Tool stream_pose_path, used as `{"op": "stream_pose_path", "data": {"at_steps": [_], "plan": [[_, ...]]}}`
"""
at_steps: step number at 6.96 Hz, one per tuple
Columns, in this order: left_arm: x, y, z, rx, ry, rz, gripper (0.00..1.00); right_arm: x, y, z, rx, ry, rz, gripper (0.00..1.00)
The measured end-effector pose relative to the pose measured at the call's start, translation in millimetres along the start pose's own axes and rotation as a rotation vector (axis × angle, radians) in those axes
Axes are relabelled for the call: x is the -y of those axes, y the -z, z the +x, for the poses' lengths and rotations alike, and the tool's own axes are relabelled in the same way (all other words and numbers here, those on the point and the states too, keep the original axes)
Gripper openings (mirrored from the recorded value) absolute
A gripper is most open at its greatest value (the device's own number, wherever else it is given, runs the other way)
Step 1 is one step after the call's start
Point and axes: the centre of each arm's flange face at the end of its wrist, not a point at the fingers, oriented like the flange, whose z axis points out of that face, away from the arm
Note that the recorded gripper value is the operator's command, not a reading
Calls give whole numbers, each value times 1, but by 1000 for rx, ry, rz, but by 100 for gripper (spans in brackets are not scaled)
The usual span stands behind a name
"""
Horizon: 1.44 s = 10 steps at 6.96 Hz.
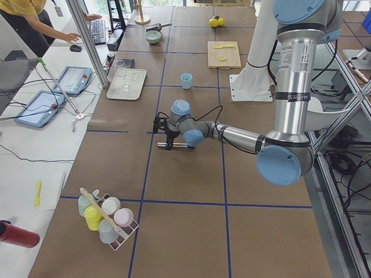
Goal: Squeeze lemon into cup
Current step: 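Reach the left gripper to the standing silver muddler and grasp it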
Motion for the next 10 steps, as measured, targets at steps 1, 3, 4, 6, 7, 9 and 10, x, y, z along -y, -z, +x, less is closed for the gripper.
{"op": "stream_pose_path", "data": {"at_steps": [1,3,4,6,7,9,10], "plan": [[4,-7,1,5,-29,-3,74,0,0,0,0,0,0,100],[15,-24,8,13,-46,-8,70,0,0,0,0,-1,-1,100],[19,-27,11,13,-47,-8,65,0,-1,0,0,-1,-1,100],[20,-29,12,14,-47,-9,63,0,-1,1,0,-1,-1,100],[20,-30,12,14,-47,-9,63,0,-1,1,-1,-1,-1,100],[18,-33,10,18,-46,-14,62,0,-1,1,-1,-2,-3,100],[17,-35,10,19,-47,-18,59,0,-2,2,-1,-3,-4,100]]}}
